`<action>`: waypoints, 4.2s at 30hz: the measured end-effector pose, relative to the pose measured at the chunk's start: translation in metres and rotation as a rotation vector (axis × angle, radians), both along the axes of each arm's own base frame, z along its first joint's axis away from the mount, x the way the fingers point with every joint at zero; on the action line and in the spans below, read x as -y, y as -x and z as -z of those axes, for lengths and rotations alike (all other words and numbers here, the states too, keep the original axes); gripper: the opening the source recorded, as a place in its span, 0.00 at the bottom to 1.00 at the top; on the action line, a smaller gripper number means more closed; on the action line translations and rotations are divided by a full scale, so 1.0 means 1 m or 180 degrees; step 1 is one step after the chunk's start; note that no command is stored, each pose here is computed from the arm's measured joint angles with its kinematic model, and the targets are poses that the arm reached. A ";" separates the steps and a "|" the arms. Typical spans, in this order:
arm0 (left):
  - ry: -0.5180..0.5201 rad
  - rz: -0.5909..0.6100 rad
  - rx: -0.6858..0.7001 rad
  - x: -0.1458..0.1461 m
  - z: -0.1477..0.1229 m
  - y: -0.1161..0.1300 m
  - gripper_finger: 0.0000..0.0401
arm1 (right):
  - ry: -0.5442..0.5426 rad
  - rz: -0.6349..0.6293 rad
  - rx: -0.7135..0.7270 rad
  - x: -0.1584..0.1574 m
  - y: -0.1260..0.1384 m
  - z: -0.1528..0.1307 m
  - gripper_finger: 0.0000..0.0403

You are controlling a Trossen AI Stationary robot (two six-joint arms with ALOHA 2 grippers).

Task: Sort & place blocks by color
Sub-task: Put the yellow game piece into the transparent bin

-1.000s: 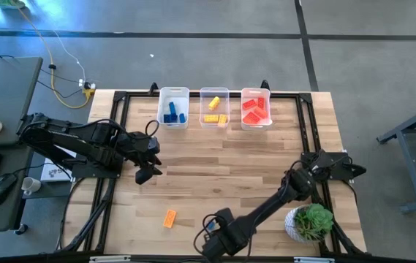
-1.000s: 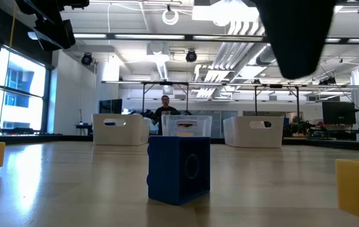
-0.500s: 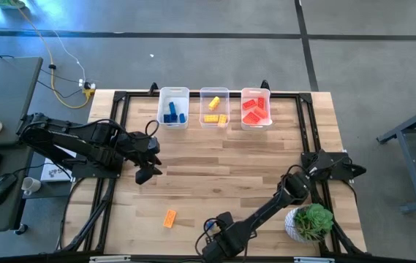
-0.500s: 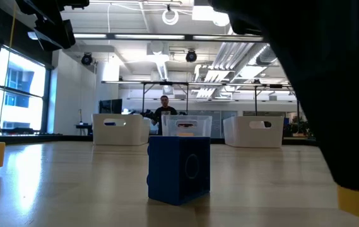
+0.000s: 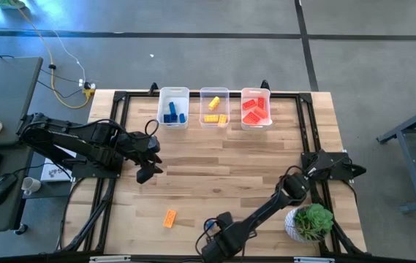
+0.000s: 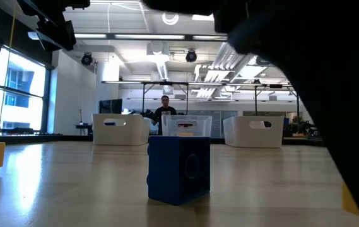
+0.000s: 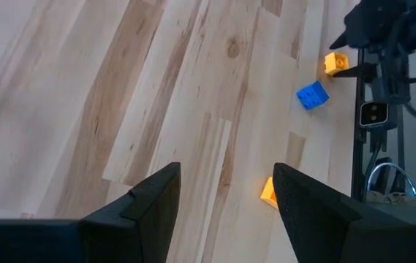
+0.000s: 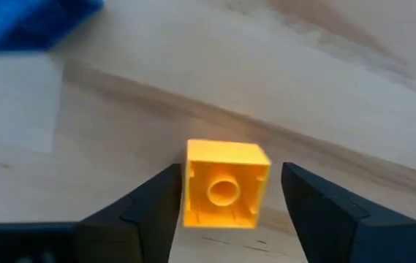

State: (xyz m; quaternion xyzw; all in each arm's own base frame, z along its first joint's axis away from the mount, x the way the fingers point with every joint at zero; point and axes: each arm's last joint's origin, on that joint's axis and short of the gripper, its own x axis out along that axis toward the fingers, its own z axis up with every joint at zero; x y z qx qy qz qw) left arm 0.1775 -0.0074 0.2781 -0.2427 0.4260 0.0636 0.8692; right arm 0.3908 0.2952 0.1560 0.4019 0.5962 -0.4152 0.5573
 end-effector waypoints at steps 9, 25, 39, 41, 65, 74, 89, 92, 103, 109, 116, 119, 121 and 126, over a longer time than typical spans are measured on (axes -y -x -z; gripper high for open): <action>0.0000 -0.0001 -0.0001 0.000 0.000 0.000 0.51 | -0.0123 -0.0036 -0.0013 -0.001 -0.004 0.006 0.37; -0.0008 -0.0007 0.0000 0.000 0.000 0.000 0.51 | -0.0001 -0.0197 0.0105 0.017 -0.010 -0.016 0.27; 0.0155 -0.0485 -0.0078 -0.002 0.001 0.001 0.51 | 0.0599 -0.0861 0.0139 0.098 -0.026 -0.068 0.27; 0.0169 -0.0613 -0.0093 -0.002 0.001 0.001 0.51 | 0.0677 -0.1073 0.0159 0.115 -0.032 -0.073 0.27; 0.0465 -0.1796 -0.0547 0.013 0.010 0.017 0.51 | 0.1106 -0.2619 -0.0312 0.319 -0.062 -0.098 0.27; 0.0571 -0.2054 -0.0620 0.035 0.018 0.013 0.51 | 0.1047 -0.2652 -0.0215 0.383 -0.057 -0.106 0.28; 0.0607 -0.2447 -0.1065 0.074 0.055 -0.010 0.51 | 0.0892 -0.2397 0.0391 0.480 -0.042 -0.107 0.28; 0.0704 -0.2503 -0.1057 0.080 0.060 -0.016 0.51 | 0.0836 -0.2346 0.0600 0.493 -0.040 -0.108 0.28; 0.1184 -0.2632 -0.0841 0.107 0.080 -0.043 0.51 | 0.0613 -0.2210 0.0900 0.522 -0.027 -0.107 0.28; 0.1396 -0.2617 -0.0825 0.124 0.095 -0.058 0.51 | 0.0677 -0.2327 0.0891 0.522 -0.029 -0.108 0.35; 0.1425 -0.2612 -0.1044 0.141 0.103 -0.076 0.51 | 0.0764 -0.2391 0.0949 0.521 -0.033 -0.108 0.50; 0.1409 -0.2608 -0.1125 0.147 0.106 -0.085 0.51 | 0.0778 -0.2391 0.0961 0.522 -0.033 -0.108 0.51; 0.1374 -0.2615 -0.1204 0.152 0.110 -0.092 0.51 | 0.0774 -0.2391 0.0959 0.522 -0.033 -0.108 0.51; 0.1319 -0.2624 -0.1300 0.160 0.116 -0.104 0.51 | 0.0713 -0.2394 0.0942 0.521 -0.032 -0.107 0.52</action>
